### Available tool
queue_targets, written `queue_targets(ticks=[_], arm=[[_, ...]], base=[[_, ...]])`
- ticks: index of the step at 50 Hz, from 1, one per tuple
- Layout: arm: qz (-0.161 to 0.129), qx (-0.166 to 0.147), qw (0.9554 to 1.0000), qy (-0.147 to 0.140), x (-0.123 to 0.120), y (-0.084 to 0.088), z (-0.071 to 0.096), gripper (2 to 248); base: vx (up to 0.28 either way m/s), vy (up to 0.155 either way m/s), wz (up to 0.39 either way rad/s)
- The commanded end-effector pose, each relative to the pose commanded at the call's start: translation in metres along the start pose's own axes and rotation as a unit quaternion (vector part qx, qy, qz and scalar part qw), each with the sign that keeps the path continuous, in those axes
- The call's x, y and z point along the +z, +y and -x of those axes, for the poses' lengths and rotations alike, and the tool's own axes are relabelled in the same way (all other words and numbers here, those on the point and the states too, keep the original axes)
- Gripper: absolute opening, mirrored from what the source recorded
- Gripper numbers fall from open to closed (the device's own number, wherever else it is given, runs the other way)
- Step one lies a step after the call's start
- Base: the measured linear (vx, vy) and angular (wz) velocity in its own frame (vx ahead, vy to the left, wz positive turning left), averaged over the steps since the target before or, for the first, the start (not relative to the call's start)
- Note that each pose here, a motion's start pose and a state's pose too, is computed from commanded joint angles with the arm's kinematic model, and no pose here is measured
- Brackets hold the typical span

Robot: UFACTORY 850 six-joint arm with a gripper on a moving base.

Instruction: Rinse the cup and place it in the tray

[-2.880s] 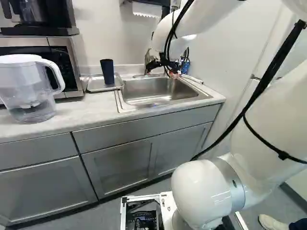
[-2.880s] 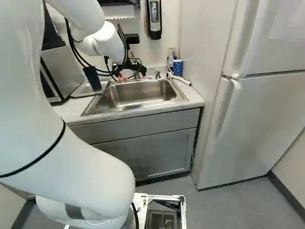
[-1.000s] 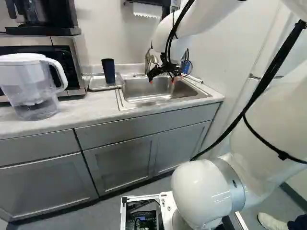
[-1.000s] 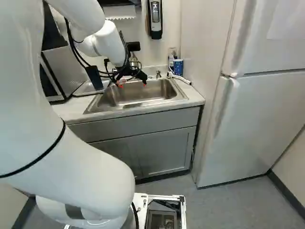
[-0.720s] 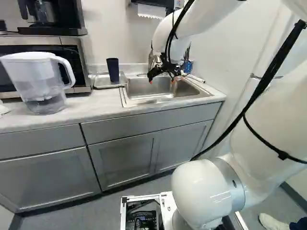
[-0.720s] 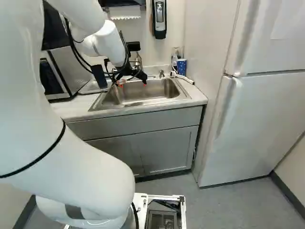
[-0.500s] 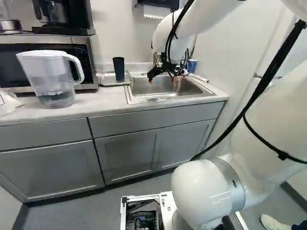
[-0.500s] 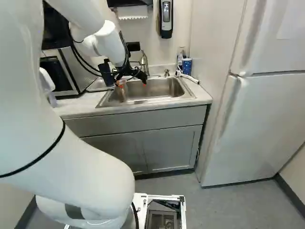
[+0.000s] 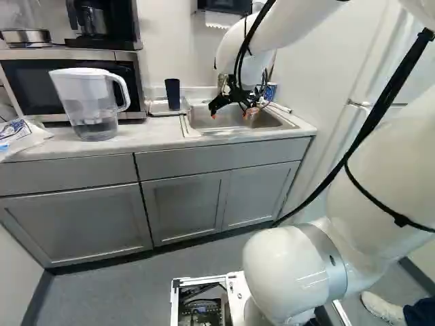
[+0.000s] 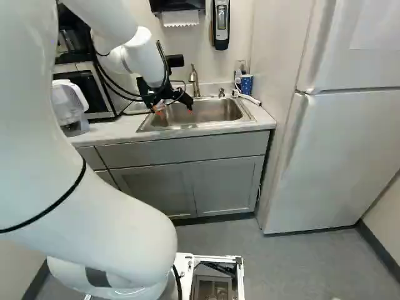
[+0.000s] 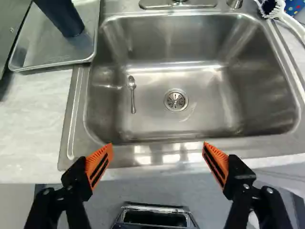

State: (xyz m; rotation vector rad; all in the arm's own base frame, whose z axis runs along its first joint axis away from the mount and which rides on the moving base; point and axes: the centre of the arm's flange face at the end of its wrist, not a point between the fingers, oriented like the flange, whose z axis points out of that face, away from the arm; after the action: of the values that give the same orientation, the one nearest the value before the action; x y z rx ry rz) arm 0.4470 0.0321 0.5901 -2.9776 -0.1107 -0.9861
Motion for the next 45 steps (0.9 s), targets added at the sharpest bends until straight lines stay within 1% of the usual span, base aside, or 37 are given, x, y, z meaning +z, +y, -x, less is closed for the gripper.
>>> queue_targets(ticks=[6, 22, 45], arm=[[0.0, 0.0, 1.0, 0.0, 0.0, 0.0, 0.0, 247], [0.0, 0.0, 1.0, 0.0, 0.0, 0.0, 0.0, 247], [0.0, 0.0, 1.0, 0.0, 0.0, 0.0, 0.0, 247]], base=[[-0.178, -0.021, 0.028], [-0.17, -0.059, 0.033], [-0.169, -0.076, 0.025]])
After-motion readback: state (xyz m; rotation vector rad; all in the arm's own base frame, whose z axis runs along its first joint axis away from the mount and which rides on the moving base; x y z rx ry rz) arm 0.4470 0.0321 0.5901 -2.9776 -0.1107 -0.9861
